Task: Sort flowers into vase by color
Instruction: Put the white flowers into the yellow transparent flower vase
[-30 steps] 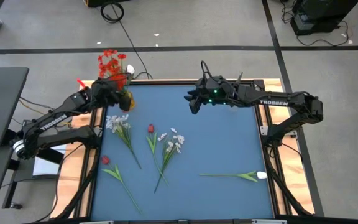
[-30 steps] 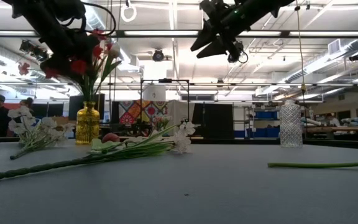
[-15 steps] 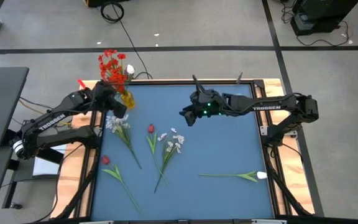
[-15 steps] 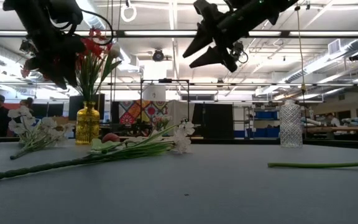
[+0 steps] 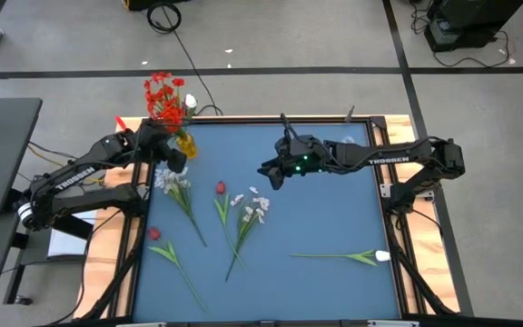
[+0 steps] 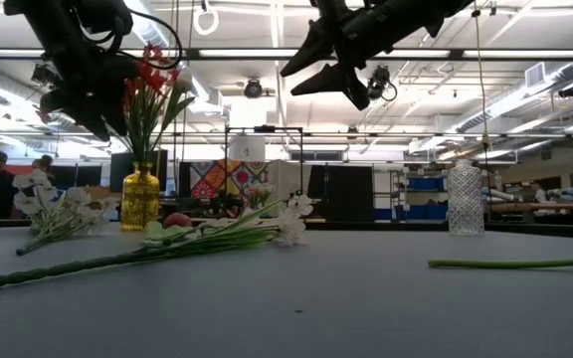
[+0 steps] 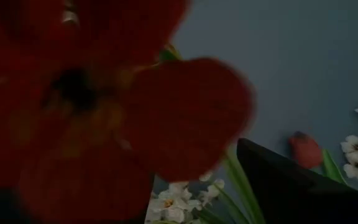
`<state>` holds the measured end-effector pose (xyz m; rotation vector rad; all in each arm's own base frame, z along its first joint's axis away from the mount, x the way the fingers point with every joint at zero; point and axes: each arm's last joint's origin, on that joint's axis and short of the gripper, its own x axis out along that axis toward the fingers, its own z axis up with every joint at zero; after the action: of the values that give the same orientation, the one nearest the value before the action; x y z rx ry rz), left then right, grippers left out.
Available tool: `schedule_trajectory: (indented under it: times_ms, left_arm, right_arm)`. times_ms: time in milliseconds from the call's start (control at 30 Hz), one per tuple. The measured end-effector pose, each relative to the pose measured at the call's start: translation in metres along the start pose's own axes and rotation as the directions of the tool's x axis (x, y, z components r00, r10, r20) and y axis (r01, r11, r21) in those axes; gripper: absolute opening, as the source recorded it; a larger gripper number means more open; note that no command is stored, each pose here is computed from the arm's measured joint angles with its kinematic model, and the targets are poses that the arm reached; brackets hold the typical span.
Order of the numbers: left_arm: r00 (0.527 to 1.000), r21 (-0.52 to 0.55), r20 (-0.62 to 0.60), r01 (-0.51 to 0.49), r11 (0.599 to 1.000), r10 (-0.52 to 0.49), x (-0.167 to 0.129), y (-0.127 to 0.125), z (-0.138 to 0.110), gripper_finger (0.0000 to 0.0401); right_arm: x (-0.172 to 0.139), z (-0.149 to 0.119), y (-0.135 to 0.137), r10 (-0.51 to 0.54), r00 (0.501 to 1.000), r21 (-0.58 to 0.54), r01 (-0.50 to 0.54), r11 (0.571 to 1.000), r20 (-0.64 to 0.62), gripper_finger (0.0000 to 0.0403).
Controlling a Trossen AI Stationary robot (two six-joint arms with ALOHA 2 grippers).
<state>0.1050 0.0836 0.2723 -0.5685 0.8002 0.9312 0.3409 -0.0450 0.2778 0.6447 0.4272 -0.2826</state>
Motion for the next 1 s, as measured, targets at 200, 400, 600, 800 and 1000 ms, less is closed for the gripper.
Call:
schedule_trajectory:
  times_ms: [200, 400, 600, 800, 1000]
  left_arm:
    - [0.999, -0.051, -0.031, 0.023, 0.998, -0.025, 0.001, -0.002, -0.002, 0.0231]
    - [0.984, -0.059, -0.179, 0.012, 0.998, -0.023, -0.002, -0.003, -0.018, 0.0231]
    - [0.956, -0.073, -0.285, 0.053, 0.996, -0.072, -0.006, -0.009, -0.029, 0.0229]
    - [0.943, -0.075, -0.276, 0.174, 0.982, -0.188, -0.011, -0.03, -0.035, 0.0191]
    - [0.889, -0.044, -0.217, 0.403, 0.914, -0.403, -0.02, -0.058, -0.035, 0.0158]
  right_arm:
    - [-0.001, -0.012, 0.0, -0.043, 0.995, -0.004, 0.042, 0.999, -0.088, 0.016]
    - [-0.007, -0.031, -0.019, -0.216, 0.927, 0.048, 0.242, 0.969, -0.307, 0.0157]
    - [-0.015, -0.041, -0.03, -0.273, 0.848, 0.038, 0.324, 0.945, -0.454, 0.0156]
    - [-0.025, -0.057, -0.035, -0.319, 0.722, -0.03, 0.383, 0.923, -0.613, 0.0156]
    - [-0.036, -0.079, -0.021, -0.34, 0.612, -0.054, 0.435, 0.899, -0.715, 0.0155]
